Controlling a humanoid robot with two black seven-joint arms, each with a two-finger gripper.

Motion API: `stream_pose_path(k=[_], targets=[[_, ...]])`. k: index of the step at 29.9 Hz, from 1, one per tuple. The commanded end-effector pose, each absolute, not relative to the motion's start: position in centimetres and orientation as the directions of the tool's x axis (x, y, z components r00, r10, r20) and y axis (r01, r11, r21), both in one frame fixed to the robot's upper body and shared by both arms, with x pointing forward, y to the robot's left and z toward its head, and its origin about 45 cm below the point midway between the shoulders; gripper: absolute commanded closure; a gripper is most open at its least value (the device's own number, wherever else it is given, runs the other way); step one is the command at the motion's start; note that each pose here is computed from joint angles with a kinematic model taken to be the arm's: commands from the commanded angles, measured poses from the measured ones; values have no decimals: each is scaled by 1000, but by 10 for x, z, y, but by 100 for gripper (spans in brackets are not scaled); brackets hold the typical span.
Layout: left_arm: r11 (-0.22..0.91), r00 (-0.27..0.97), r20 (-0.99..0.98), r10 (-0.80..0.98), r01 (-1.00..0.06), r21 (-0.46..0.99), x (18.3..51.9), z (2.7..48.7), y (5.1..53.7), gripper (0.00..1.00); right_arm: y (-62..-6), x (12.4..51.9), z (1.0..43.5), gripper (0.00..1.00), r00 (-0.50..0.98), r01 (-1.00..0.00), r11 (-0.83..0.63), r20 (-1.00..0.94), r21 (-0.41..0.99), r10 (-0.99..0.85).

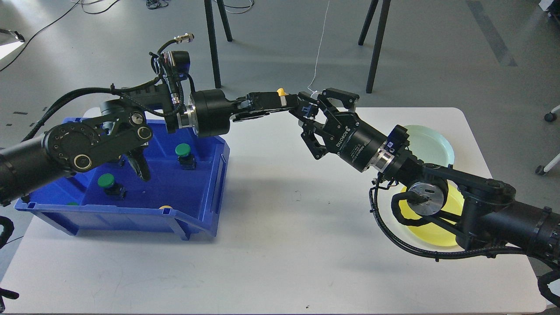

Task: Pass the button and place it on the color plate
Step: 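Grasp the yellow button from the left gripper with the right gripper, then carry the yellow button with the right gripper and drop it onto the yellow plate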

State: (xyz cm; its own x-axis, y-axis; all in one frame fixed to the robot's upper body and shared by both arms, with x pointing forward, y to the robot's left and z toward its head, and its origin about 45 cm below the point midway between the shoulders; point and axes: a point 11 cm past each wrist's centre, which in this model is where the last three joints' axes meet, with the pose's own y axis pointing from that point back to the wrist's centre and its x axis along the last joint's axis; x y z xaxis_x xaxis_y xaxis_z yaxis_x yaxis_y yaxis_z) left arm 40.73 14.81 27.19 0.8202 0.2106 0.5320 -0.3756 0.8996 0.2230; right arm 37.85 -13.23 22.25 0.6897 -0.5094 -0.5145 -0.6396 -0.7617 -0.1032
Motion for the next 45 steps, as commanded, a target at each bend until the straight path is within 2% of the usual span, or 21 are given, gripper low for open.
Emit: stream_pose_path(k=[1, 2, 6, 9, 12, 19, 24, 26, 29, 32, 38, 45], targets=[[899, 820, 531, 212, -376, 223, 407, 272, 148, 88, -132, 379, 223, 97, 691, -639, -762, -514, -105, -509], [900, 821, 530, 212, -375, 221, 407, 272, 148, 82, -132, 378, 223, 97, 691, -638, -763, -515, -105, -507], [900, 824, 520, 226, -381, 212, 407, 272, 148, 40, -132, 379, 224, 99, 693, -637, -763, -513, -106, -507], [901, 824, 517, 233, -383, 204, 408, 273, 148, 28, -133, 379, 225, 100, 693, -638, -763, -511, -107, -508], [900, 825, 506, 251, -392, 192, 410, 275, 149, 21, -133, 379, 226, 100, 693, -640, -761, -511, -109, -509], [892, 831, 473, 292, -416, 179, 415, 276, 154, 16, -140, 381, 225, 100, 686, -652, -751, -504, -105, -525], [888, 831, 472, 295, -421, 186, 416, 273, 157, 15, -193, 393, 224, 100, 634, -734, -678, -407, -48, -657], [884, 831, 468, 301, -428, 191, 417, 270, 160, 15, -220, 393, 217, 100, 603, -773, -634, -309, 1, -736], [879, 830, 466, 308, -435, 194, 418, 268, 162, 15, -274, 391, 213, 100, 539, -837, -543, -60, 67, -840], [879, 829, 466, 309, -436, 194, 418, 268, 163, 15, -317, 374, 201, 100, 480, -876, -463, 148, 133, -865], [879, 829, 466, 309, -436, 194, 418, 268, 163, 14, -391, 330, 185, 99, 405, -914, -325, 511, 242, -758], [878, 830, 465, 308, -436, 197, 418, 268, 163, 14, -422, 290, 148, 98, 415, -909, -257, 671, 328, -614]])
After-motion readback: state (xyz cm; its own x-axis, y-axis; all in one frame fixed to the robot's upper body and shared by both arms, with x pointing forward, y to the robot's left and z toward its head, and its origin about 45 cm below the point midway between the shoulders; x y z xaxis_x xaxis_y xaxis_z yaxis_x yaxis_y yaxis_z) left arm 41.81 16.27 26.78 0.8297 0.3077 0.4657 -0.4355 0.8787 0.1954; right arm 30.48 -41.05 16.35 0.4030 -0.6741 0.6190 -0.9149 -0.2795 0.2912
